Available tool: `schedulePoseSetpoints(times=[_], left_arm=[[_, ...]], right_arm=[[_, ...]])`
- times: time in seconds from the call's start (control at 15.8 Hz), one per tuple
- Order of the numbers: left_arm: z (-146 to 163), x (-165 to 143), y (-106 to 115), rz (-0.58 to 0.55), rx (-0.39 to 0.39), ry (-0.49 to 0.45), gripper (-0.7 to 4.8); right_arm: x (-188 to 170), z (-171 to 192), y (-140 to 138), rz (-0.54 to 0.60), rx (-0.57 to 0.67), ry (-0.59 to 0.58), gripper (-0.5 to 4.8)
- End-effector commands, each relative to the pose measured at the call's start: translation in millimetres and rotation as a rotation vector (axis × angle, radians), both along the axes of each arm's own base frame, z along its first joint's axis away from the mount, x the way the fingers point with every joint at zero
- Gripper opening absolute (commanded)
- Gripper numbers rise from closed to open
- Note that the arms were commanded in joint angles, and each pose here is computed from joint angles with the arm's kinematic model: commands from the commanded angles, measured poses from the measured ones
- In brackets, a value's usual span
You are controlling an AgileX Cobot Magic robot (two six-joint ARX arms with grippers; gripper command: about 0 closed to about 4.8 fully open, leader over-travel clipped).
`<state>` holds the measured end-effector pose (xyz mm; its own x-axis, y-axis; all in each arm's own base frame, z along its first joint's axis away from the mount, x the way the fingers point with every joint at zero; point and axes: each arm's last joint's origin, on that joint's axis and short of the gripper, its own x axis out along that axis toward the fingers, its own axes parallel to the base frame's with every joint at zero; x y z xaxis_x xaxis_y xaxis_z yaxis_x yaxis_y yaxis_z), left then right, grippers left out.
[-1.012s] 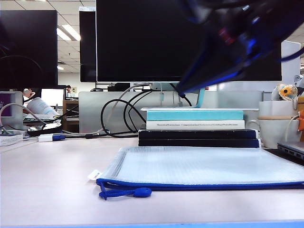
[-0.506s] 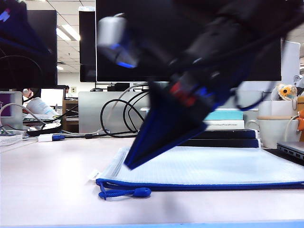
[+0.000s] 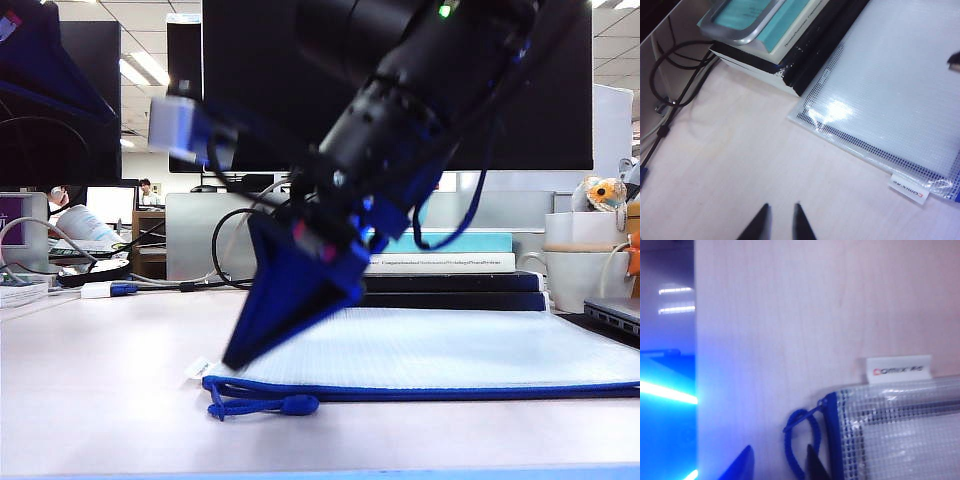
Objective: Pick up the transparent plastic file bag with a blue zipper and close its zipper.
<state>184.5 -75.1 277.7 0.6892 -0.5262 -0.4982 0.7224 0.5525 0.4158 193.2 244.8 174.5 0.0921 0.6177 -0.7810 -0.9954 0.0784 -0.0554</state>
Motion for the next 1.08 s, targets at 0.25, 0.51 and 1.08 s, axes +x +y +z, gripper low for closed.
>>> schedulePoseSetpoints(times=[0.25, 0.51, 1.08], left_arm=[[-2, 4, -2, -0.011, -0.003, 0.011, 0.85], [-4, 8, -3, -0.011, -0.002, 0.014, 0.85], [-3, 9, -4, -0.019, 0.006, -0.011, 1.01]], right_arm=[[4, -16, 3, 0.013, -0.067, -0.025, 1.34], [7, -27, 5, 0.012, -0.083, -0.008, 1.1], [14, 10, 9, -0.068, -0.108, -0.065, -0.01]])
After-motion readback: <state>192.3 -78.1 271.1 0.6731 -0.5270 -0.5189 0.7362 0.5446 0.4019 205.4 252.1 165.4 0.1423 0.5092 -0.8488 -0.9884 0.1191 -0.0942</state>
